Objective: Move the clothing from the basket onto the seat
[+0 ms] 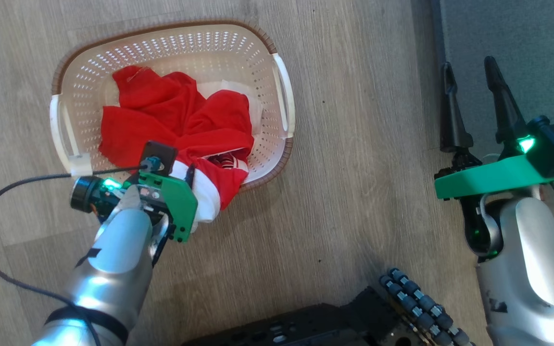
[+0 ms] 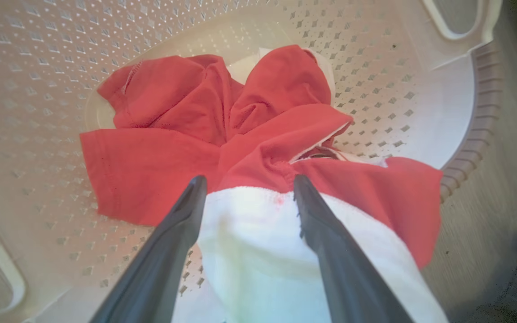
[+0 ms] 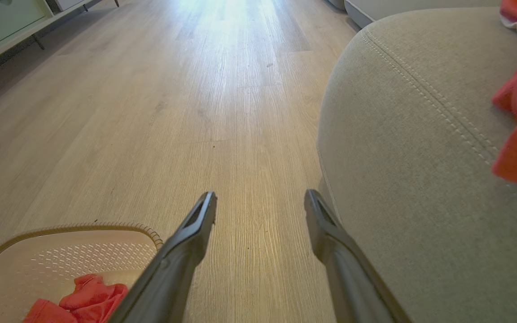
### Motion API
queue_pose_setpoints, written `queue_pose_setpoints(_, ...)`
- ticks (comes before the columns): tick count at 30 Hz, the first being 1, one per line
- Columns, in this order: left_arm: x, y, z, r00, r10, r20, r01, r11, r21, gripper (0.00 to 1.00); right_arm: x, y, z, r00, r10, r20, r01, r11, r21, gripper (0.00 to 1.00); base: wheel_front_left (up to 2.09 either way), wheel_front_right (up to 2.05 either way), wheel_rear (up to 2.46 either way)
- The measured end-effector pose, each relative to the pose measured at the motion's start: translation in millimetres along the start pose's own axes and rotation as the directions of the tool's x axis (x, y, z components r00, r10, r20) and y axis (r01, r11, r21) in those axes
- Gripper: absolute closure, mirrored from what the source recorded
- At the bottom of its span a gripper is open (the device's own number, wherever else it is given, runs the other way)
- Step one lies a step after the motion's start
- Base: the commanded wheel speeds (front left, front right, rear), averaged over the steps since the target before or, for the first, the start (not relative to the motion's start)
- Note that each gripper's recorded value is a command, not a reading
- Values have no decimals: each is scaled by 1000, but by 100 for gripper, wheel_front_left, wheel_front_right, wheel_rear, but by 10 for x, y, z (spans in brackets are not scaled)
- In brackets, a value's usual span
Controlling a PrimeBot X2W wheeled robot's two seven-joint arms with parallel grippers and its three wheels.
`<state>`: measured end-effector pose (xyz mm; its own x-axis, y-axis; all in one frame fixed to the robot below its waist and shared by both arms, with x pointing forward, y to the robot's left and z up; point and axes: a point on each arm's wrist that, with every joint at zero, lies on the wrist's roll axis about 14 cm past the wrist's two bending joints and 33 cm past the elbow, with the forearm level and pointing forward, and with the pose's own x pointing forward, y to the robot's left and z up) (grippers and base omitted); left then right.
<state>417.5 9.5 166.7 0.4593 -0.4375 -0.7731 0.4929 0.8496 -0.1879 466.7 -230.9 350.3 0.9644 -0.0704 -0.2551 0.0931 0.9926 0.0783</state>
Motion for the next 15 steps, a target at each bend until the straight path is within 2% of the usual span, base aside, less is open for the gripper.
queue_pose_setpoints(6,23,34,-84,999,-6,-35,6,1000,7,0,9,-1,-7,1000,0,0,0,1000,0,0,0,0,0)
queue_pose_setpoints(15,61,-67,-175,994,-56,-94,49,995,-82,0,44,8,12,1000,3,8,-3,1000,11,0,0,0,0)
